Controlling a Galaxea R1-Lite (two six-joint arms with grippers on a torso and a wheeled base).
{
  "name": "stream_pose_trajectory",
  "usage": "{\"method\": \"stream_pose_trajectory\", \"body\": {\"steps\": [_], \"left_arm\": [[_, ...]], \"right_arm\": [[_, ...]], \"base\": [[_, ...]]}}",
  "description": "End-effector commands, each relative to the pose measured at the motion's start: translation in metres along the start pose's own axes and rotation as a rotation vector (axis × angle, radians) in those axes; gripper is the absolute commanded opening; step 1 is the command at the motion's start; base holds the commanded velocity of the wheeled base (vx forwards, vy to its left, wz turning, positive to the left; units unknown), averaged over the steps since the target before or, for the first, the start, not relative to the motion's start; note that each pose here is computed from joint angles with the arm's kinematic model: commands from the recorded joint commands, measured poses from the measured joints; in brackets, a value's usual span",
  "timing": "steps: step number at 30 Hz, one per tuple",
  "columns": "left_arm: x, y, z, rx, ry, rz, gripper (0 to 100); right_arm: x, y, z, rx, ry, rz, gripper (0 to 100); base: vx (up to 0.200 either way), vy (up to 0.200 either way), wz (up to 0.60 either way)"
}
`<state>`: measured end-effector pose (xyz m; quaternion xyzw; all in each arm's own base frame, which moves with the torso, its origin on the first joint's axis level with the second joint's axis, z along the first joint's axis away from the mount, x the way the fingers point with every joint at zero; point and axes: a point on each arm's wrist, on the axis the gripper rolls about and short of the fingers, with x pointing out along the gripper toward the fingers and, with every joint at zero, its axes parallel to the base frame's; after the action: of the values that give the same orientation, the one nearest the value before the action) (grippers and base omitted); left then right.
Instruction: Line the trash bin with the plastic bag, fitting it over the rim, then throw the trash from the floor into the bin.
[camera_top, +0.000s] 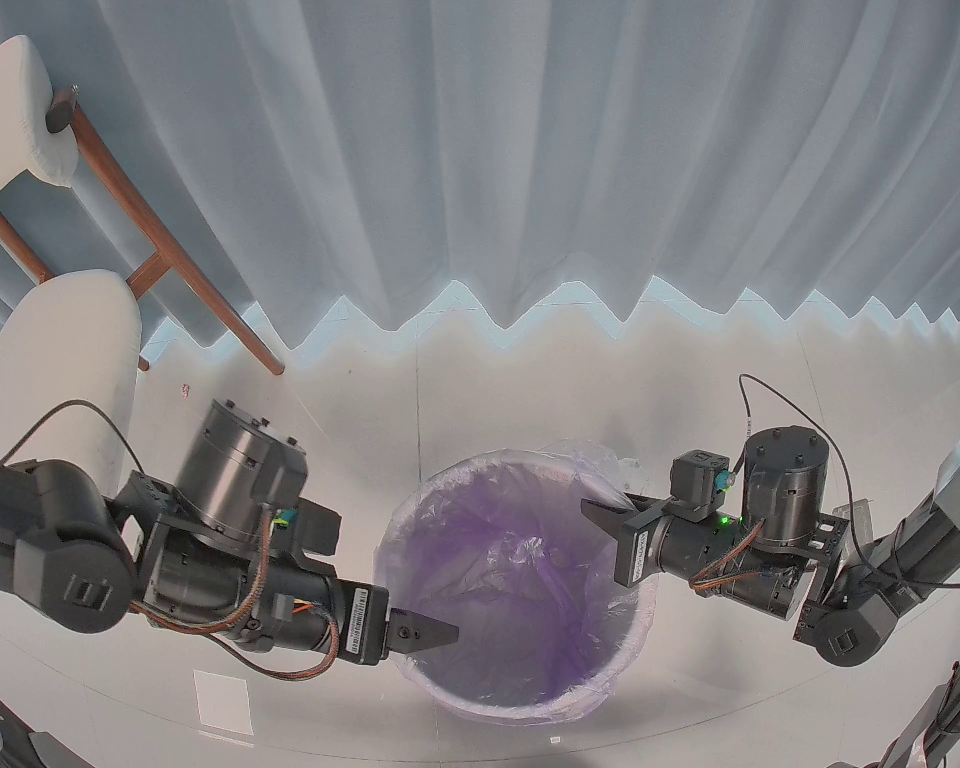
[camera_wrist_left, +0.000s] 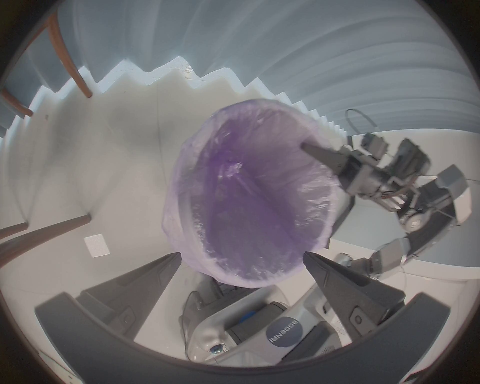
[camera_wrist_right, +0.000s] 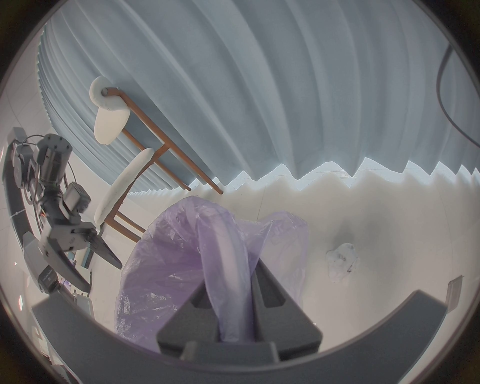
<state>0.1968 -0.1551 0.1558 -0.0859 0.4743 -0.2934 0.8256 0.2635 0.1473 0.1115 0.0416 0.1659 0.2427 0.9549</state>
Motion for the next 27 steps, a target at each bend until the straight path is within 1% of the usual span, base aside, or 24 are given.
{"method": "stream_pose_trajectory", "body": {"steps": [1, 5, 9, 13, 17, 18, 19, 20, 24, 27], "left_arm": [[0.026, 0.01, -0.007, -0.023, 0.078, 0.082, 100], [0.024, 0.014, -0.007, -0.04, 0.073, 0.09, 100], [0.025, 0.017, -0.004, -0.077, 0.068, 0.101, 100], [0.037, 0.02, -0.004, -0.12, 0.091, 0.113, 100], [0.048, 0.02, 0.004, -0.149, 0.095, 0.12, 100], [0.054, 0.019, 0.01, -0.176, 0.084, 0.131, 100], [0.054, 0.019, 0.01, -0.176, 0.084, 0.131, 100], [0.062, 0.02, 0.014, -0.194, 0.077, 0.153, 100], [0.075, 0.024, 0.017, -0.195, 0.08, 0.206, 100], [0.081, 0.024, 0.021, -0.2, 0.073, 0.214, 100]], "right_arm": [[0.003, 0.001, -0.002, 0.0, 0.008, 0.003, 0], [0.004, 0.001, -0.002, 0.001, 0.008, 0.002, 0], [0.005, 0.001, -0.001, 0.001, 0.004, 0.003, 0], [0.006, 0.002, -0.001, 0.0, 0.0, 0.006, 0], [0.007, 0.002, 0.001, 0.001, -0.009, 0.008, 0], [0.008, 0.002, 0.001, 0.001, -0.012, 0.008, 0], [0.008, 0.002, 0.001, 0.001, -0.012, 0.008, 0], [0.008, 0.002, 0.001, 0.001, -0.01, 0.008, 0], [0.008, 0.002, 0.001, 0.003, -0.012, 0.007, 0], [0.007, 0.002, 0.002, 0.003, -0.013, 0.007, 0]], "base": [[0.0, 0.0, 0.0], [0.0, 0.0, 0.0], [0.0, 0.0, 0.0], [0.0, 0.0, 0.0], [0.0, 0.0, 0.0], [0.0, 0.0, 0.0], [0.0, 0.0, 0.0], [0.0, 0.0, 0.0], [0.0, 0.0, 0.0], [0.0, 0.0, 0.0]]}}
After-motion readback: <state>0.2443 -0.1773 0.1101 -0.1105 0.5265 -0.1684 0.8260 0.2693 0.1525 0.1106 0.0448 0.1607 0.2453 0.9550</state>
